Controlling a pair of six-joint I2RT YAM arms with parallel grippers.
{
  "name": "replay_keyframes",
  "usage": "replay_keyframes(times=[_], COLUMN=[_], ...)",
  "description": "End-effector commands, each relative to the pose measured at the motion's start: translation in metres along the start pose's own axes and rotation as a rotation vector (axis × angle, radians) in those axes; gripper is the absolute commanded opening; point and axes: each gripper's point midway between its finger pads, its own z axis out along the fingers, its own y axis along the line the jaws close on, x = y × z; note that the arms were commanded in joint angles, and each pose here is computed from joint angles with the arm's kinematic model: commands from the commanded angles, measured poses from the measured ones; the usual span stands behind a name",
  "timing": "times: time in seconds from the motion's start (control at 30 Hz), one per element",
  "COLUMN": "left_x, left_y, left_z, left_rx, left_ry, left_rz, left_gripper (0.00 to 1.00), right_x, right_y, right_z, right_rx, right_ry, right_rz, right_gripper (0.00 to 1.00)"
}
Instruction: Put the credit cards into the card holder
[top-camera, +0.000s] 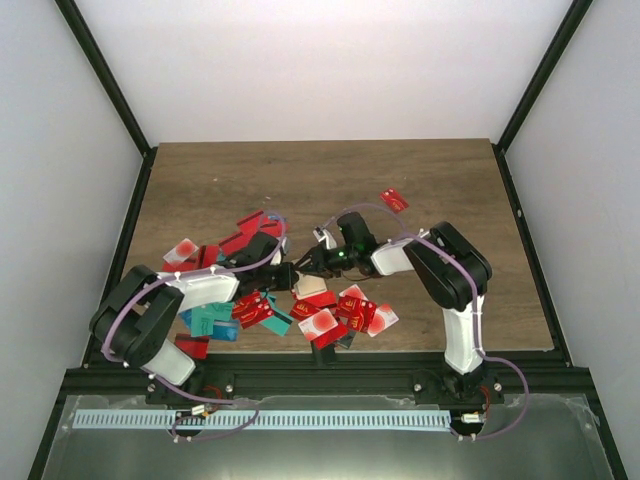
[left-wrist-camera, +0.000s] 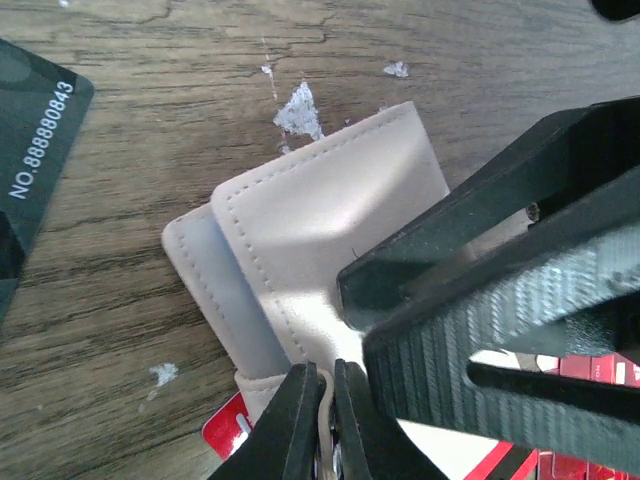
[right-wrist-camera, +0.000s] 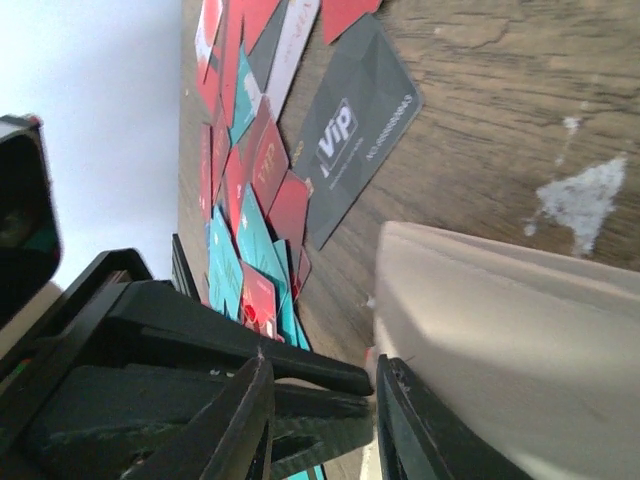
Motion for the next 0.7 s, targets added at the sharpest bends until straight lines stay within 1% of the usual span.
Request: replay_keyframes(times=[0.0, 0.13, 0.27, 0.37, 0.53, 0.67], left_x=[0.008, 0.012, 0.011, 0.008, 0.005, 0.0], left_y=[0.006, 0.011, 0.007, 0.005, 0.0, -0.004], left_z=[0.01, 0.015, 0.013, 0.011, 0.008, 0.008], left_rx=[-0.029, -0.042, -0.034, -0.029, -0.016, -0.017], left_ry=[0.024, 0.038, 0.029, 0.022, 0.016, 0.014], left_rz=[0.013, -0.015, -0.03, -0.037, -0.045, -0.044], left_gripper=[0.08, 0.08, 0.08, 0.08, 0.09, 0.1], right_x=[-0.008, -0.015, -0.019, -0.012, 0.004, 0.012], right_y=[0.04, 0.052, 0.045, 0.032, 0.01, -0.009], right_z=[-0.008, -0.03, -0.053, -0.062, -0.061, -0.045], right_rx=[-0.075, -0.073, 0.03, 0.108, 0.143, 0.153], right_ry=[-0.003, -0.034, -0.094, -0.106, -0.103, -0.075], right_rz=[-0.117, -0.17, -0.21, -0.216, -0.179, -0.149], right_gripper=[0.3, 0.3, 0.3, 0.29, 0.25, 0.2])
